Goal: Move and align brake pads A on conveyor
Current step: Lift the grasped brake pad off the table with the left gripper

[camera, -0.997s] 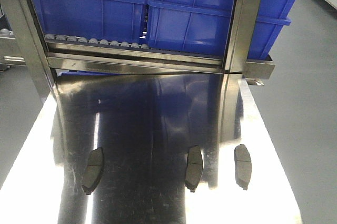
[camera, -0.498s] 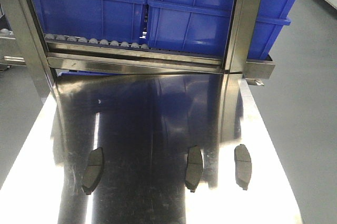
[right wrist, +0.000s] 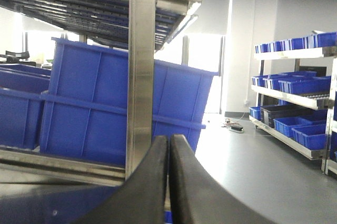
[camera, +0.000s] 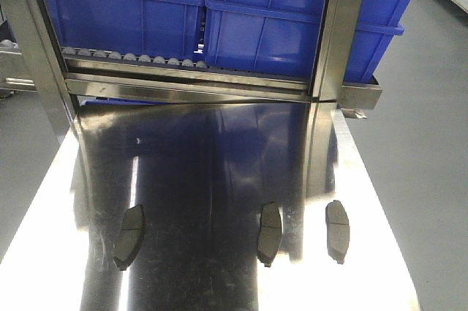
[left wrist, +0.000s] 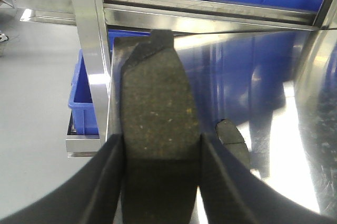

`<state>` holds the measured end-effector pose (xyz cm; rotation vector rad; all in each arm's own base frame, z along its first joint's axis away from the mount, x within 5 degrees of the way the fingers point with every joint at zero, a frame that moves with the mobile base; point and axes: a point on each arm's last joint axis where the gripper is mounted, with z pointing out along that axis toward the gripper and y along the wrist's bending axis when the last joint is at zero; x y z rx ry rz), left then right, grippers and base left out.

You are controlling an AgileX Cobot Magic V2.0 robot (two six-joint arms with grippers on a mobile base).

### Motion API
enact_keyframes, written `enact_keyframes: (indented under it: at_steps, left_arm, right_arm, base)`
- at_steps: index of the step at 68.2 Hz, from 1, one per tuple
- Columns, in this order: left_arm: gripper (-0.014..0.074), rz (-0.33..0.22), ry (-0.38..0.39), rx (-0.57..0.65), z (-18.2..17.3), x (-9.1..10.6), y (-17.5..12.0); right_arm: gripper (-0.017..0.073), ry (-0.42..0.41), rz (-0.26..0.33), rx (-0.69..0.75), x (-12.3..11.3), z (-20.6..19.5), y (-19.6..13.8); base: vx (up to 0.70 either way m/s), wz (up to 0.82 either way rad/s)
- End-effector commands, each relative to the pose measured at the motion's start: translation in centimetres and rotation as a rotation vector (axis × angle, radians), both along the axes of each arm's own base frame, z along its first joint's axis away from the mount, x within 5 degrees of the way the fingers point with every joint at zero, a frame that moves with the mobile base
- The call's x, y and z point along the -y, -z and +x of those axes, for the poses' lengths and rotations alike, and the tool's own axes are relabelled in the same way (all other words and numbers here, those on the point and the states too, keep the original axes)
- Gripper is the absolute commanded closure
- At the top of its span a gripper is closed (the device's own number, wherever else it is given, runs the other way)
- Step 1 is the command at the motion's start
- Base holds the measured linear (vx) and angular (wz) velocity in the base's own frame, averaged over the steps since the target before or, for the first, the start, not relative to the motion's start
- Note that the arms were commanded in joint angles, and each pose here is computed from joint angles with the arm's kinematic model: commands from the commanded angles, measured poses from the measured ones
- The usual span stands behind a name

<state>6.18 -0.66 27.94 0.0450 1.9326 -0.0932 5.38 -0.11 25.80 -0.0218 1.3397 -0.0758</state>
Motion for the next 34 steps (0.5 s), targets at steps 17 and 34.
enact_keyframes:
  at_steps: [17, 34]
  left_arm:
    - [0.0599, -0.02, -0.001, 0.118, 0.3, 0.0, -1.8]
    - [0.0599, -0.02, -0.001, 0.118, 0.3, 0.0, -1.8]
  right_arm:
    - [0.0571, 0.05, 0.015, -0.385, 0.7, 5.3, -5.0]
    - [0.0571, 0.076, 0.134, -0.833, 0.8, 8.0, -4.8]
  base:
    - [0.0, 0.0]
    - [0.0, 0.0]
